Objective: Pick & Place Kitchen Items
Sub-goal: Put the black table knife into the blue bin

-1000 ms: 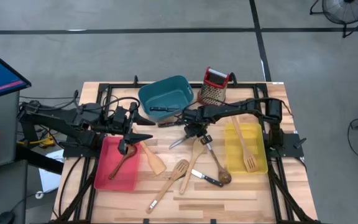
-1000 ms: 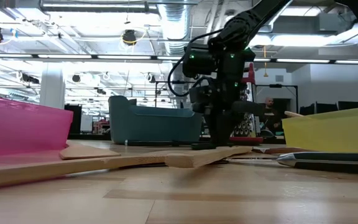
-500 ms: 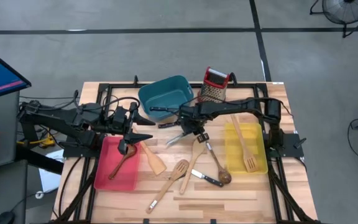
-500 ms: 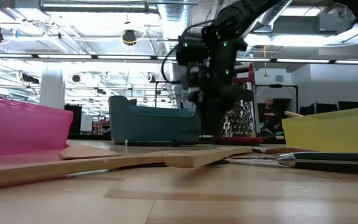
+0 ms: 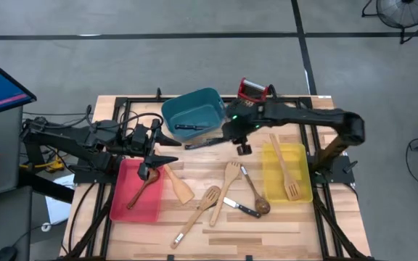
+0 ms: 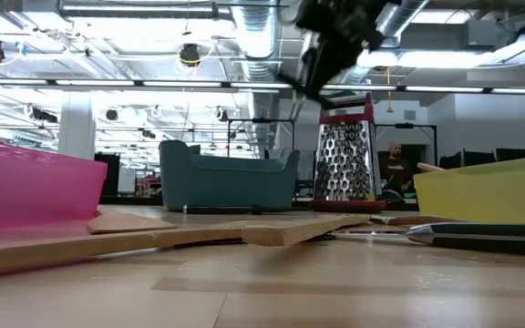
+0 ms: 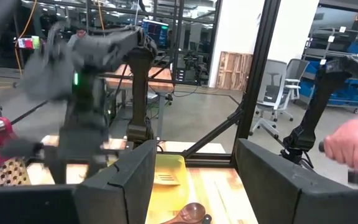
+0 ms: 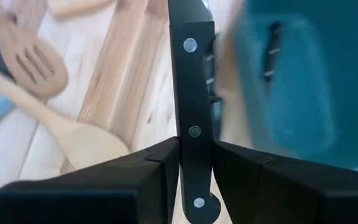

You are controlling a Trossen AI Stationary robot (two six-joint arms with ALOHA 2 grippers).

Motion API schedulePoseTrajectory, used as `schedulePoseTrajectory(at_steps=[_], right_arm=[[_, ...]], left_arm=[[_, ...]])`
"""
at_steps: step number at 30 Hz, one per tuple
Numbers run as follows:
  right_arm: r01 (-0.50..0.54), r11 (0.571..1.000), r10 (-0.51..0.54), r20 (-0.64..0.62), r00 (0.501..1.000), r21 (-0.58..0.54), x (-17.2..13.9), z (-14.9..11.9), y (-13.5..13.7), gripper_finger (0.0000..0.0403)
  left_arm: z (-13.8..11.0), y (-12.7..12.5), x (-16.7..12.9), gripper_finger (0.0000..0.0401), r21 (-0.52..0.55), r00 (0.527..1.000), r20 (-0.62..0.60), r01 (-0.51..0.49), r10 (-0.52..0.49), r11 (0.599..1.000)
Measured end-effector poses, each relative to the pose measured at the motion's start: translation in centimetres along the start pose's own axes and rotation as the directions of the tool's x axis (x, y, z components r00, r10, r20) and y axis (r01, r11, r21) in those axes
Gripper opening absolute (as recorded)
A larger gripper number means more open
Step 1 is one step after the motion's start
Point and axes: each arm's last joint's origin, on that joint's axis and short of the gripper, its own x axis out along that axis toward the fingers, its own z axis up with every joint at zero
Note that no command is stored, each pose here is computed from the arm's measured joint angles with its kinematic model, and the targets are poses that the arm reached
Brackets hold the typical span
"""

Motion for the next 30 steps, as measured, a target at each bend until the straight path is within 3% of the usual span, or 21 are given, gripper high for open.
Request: schedulePoseTrajectory(at_steps=[7, 13, 17, 21, 30], right_arm=[[0.067, 0.994, -0.084, 0.215, 0.973, 0.088, -7.0, -0.4, -0.3, 0.0092], [0.050, 0.995, -0.087, 0.483, 0.871, 0.090, -11.8, 0.3, 0.5, 0.0093], [0.017, 0.999, -0.040, 0.646, 0.762, 0.042, -14.2, 1.1, 1.3, 0.0093], [-0.041, 0.997, 0.075, 0.777, 0.625, -0.063, -16.2, 2.1, 2.4, 0.0093], [-0.124, 0.962, 0.272, 0.871, 0.408, -0.242, -18.3, 3.8, 4.7, 0.0093]], left_arm=[[0.0, 0.0, 0.0, 0.0204, 0.000, 1.000, 0.003, 0.000, 0.000, 1.000], [0.1, 0.0, 0.0, 0.0204, -0.001, 1.000, 0.007, 0.001, -0.001, 1.000], [0.1, 0.0, 0.0, 0.0204, -0.001, 1.000, 0.011, 0.001, -0.001, 1.000], [0.1, 0.0, 0.0, 0.0204, -0.001, 1.000, 0.011, 0.001, -0.001, 1.000], [0.1, 0.0, 0.0, 0.0204, 0.026, 1.000, 0.011, 0.001, -0.001, 1.000]])
